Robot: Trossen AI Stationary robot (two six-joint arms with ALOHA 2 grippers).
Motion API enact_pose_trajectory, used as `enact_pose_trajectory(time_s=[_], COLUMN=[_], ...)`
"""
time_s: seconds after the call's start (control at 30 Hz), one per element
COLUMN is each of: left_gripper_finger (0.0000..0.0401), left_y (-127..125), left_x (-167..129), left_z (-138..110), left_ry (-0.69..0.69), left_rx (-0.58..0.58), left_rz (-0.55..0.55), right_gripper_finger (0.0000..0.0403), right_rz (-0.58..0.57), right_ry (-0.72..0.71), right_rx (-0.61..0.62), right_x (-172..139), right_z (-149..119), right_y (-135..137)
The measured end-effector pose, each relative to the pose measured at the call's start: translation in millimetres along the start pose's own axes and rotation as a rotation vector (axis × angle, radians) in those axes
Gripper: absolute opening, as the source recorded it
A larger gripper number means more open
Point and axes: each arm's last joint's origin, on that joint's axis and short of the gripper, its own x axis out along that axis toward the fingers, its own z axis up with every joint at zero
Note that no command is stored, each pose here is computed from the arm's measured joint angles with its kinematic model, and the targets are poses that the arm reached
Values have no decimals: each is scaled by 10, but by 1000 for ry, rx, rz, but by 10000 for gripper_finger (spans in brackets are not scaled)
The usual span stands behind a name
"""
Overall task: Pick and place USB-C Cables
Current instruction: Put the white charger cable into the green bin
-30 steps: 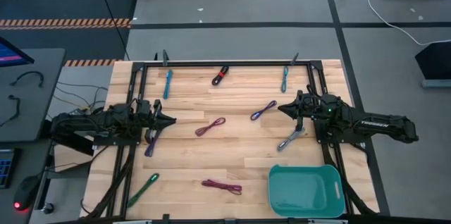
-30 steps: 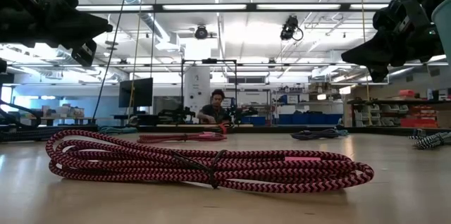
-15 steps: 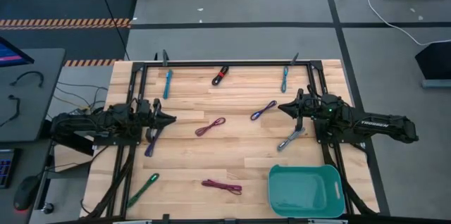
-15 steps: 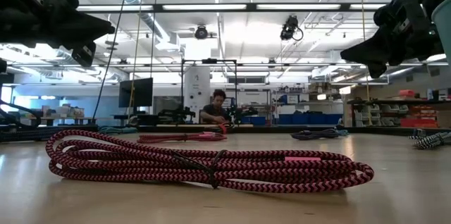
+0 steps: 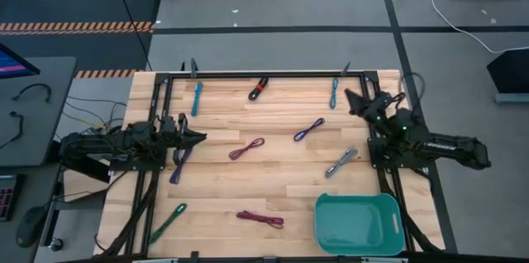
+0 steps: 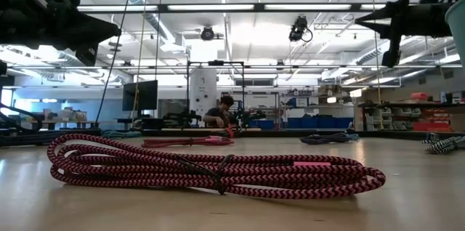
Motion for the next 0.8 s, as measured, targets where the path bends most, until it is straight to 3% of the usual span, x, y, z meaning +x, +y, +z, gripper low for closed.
enact_pose_trajectory(time_s=[0.2,0.37,0.43,0.6,0.7,0.8], left_gripper_finger=[32,26,25,31,34,32], left_y=[8,9,9,9,16,22], left_x=[0,0,0,0,0,-1], left_z=[5,5,5,5,8,10], left_ry=[-8,-8,-8,-8,-13,-17], left_rx=[93,106,104,98,79,86], left_rz=[28,31,31,31,55,78], right_gripper_finger=[16,11,5,5,5,5], right_rz=[-34,71,-1,-352,-465,-577], right_ry=[-222,-95,-27,348,664,978], right_rx=[-25,-226,-277,-512,-632,-672], right_x=[-5,57,117,213,251,275], right_z=[95,139,171,271,275,202], right_y=[38,312,473,885,1061,1070])
